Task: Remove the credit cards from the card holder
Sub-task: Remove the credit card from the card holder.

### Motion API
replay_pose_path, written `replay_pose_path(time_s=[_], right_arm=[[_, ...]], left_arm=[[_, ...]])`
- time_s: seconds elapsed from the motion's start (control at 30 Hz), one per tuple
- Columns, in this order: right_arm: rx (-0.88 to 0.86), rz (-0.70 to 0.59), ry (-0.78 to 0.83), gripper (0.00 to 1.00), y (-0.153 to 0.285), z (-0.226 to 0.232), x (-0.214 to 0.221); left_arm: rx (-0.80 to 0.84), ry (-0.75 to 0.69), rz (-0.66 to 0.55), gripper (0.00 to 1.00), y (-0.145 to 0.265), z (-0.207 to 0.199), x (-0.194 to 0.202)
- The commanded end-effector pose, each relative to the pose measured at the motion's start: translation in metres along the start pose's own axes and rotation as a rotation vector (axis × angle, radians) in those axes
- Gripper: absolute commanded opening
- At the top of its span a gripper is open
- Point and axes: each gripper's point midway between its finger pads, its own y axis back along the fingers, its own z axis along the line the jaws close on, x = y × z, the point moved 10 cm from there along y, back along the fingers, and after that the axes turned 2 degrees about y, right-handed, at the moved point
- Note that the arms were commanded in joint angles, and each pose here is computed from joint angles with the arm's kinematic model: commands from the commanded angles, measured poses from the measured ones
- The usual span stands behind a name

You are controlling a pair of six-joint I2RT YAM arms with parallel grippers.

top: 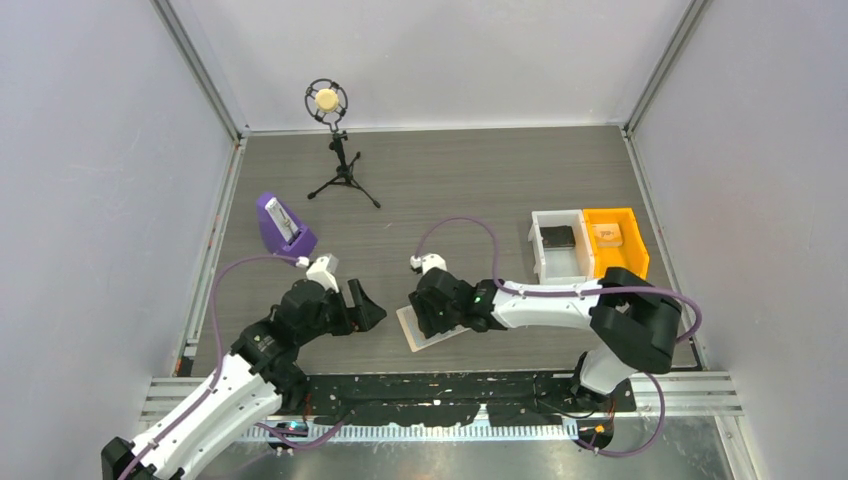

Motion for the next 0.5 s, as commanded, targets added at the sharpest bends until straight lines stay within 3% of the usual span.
replay_pose_path(time_s=[0.0, 0.2, 0.4, 0.47], right_arm=[[-0.212, -0.096, -0.137, 0.56, 0.01, -0.001, -0.017], [-0.32, -0.116, -0.216, 0.52, 0.007, -0.013, -0.016], [-0.241, -0.122, -0.184, 0.52, 0.014, -0.021, -0.016], [-0.197, -0.125, -0.164, 0.56, 0.02, -0.024, -0.018]], left_arm=[[0.054, 0.003, -0.007, 0.81, -0.006, -0.009, -0.005], [0.059, 0.011, 0.009, 0.79, -0.012, -0.011, -0.006], [0.043, 0.02, 0.01, 0.78, -0.017, -0.012, -0.009], [0.023, 0.017, -0.006, 0.78, -0.017, -0.011, -0.01]])
